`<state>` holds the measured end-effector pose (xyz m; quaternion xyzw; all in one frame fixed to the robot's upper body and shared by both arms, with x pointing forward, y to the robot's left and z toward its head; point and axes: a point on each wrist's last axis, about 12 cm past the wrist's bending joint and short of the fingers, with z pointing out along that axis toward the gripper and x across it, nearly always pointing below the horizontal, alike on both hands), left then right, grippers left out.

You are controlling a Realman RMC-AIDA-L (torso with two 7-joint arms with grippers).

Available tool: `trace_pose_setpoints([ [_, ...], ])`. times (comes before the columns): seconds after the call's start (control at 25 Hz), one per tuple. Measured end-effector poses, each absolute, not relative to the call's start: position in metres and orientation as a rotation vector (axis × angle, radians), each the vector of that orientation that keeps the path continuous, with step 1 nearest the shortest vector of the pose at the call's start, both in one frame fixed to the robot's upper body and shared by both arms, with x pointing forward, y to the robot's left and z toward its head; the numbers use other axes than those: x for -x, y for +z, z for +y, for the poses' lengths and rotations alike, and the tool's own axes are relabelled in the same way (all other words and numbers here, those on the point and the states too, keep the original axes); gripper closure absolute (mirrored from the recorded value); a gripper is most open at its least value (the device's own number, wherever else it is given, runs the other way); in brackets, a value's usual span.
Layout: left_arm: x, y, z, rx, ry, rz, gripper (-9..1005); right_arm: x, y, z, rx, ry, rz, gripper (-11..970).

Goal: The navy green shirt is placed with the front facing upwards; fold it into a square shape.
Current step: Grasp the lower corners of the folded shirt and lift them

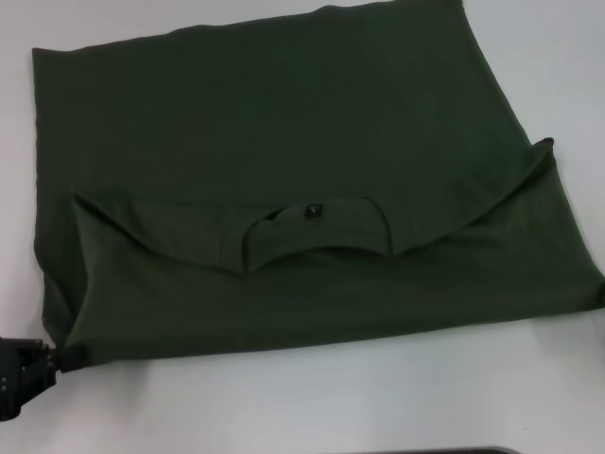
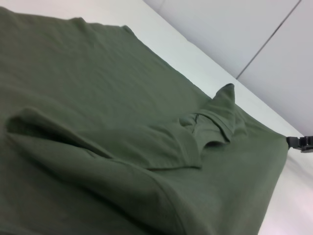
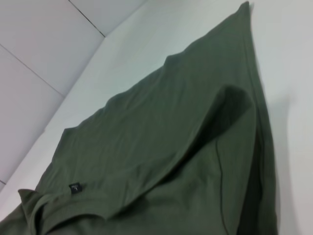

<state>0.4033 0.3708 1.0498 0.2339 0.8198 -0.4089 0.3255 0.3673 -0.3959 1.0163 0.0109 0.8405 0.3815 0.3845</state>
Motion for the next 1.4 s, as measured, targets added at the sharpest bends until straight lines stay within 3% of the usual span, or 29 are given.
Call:
trace_pose_setpoints([
  [0.56,-0.395,1.047,0.374,-0.615,-1.089,2.186,986,-0.348,1.013,-0.396,-0.058,0.964,2.135,938],
  [1.4,-0.424,1.053,0.376,-0.665,-1.067,2.171,983,-0.328,1.009,-0.392,-0.107,0.952,2.094,937],
])
